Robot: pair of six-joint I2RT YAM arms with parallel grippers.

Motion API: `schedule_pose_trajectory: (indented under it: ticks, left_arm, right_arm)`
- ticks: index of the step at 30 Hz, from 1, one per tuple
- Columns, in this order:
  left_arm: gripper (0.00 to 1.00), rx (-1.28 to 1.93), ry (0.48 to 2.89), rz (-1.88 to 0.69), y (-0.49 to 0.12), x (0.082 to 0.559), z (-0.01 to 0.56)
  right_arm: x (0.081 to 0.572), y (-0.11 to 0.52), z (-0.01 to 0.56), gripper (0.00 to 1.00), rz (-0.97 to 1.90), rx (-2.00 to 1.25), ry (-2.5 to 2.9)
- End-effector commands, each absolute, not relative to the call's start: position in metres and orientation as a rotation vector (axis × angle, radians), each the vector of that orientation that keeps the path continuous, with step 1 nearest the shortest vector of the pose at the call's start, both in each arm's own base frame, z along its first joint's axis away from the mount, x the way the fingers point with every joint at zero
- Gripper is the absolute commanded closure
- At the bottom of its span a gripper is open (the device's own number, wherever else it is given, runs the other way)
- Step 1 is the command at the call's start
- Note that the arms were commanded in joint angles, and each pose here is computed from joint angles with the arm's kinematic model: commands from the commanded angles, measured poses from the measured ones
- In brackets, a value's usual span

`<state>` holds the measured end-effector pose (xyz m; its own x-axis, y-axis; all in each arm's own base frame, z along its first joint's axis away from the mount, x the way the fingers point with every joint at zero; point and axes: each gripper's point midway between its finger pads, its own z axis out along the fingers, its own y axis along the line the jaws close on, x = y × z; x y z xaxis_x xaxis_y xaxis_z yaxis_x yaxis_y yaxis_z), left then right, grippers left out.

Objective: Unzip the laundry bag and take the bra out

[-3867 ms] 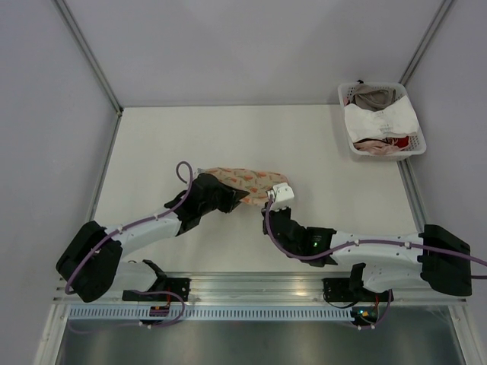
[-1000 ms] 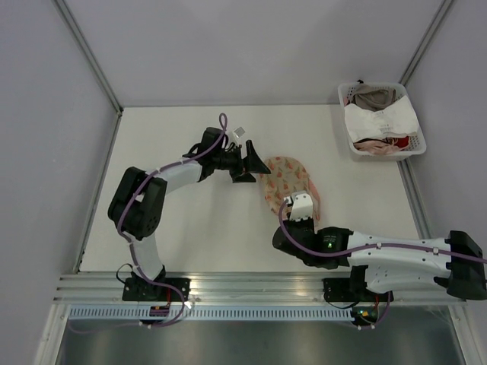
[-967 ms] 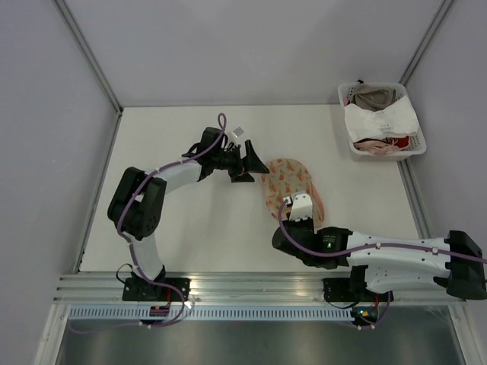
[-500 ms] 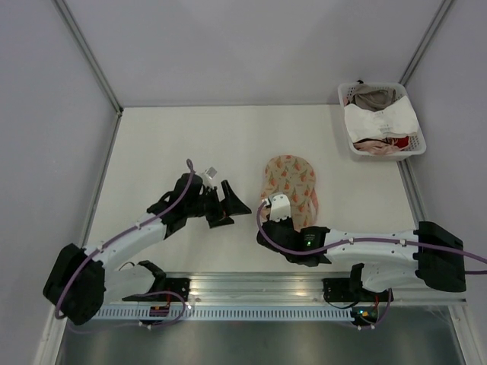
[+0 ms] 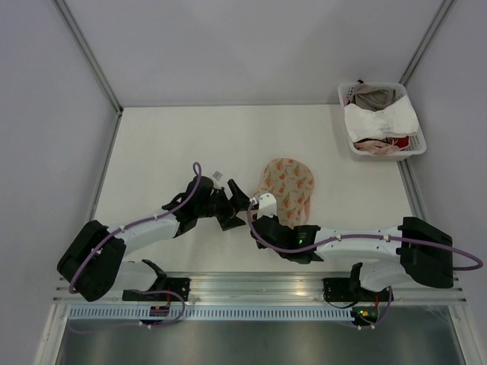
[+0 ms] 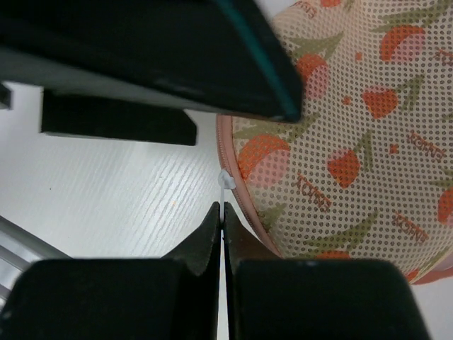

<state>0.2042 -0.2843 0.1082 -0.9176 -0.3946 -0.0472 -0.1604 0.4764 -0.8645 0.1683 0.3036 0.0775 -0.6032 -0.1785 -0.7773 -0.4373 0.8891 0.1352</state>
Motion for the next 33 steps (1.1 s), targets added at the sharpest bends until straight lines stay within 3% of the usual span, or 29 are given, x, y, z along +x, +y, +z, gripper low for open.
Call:
schedule_pose_trajectory:
  ticks: [1, 7, 8, 9, 11, 12, 14, 15, 17, 27, 33]
  left_arm:
    - [0.00, -0.445, 2.405, -1.489, -0.312, 0.226, 0.135]
    - [0.01, -0.457, 2.434, -1.452, -0.321, 0.238, 0.117]
    - [0.05, -0.446, 2.438, -1.451, -0.322, 0.238, 0.114]
    - [0.17, -0.436, 2.441, -1.455, -0.324, 0.239, 0.110]
    - [0.30, -0.435, 2.445, -1.448, -0.323, 0.239, 0.105]
    - [0.47, -0.436, 2.454, -1.443, -0.323, 0.238, 0.101]
    - [0.65, -0.436, 2.450, -1.438, -0.321, 0.239, 0.100]
    - [0.84, -0.442, 2.461, -1.428, -0.320, 0.238, 0.097]
    - [0.98, -0.446, 2.468, -1.411, -0.317, 0.240, 0.094]
    - [0.98, -0.353, 2.441, -1.450, -0.268, 0.286, 0.104]
    - [0.98, -0.034, 2.560, -1.490, -0.263, 0.278, 0.107]
  right_arm:
    - [0.170, 0.319, 0.092, 1.00, 0.485, -0.438, 2.171]
    - [0.168, 0.322, 0.097, 1.00, 0.517, -0.449, 2.161]
    - [0.168, 0.321, 0.096, 0.99, 0.512, -0.452, 2.163]
    - [0.168, 0.320, 0.098, 1.00, 0.514, -0.449, 2.161]
    - [0.167, 0.317, 0.096, 1.00, 0.505, -0.449, 2.165]
    - [0.168, 0.316, 0.098, 1.00, 0.507, -0.439, 2.160]
    - [0.167, 0.312, 0.097, 1.00, 0.505, -0.436, 2.160]
    - [0.168, 0.310, 0.098, 1.00, 0.502, -0.432, 2.158]
    - [0.166, 0.309, 0.098, 0.99, 0.502, -0.438, 2.164]
    - [0.142, 0.295, 0.058, 1.00, 0.367, -0.572, 2.375]
    - [0.165, 0.250, 0.058, 1.00, 0.125, -0.366, 2.395]
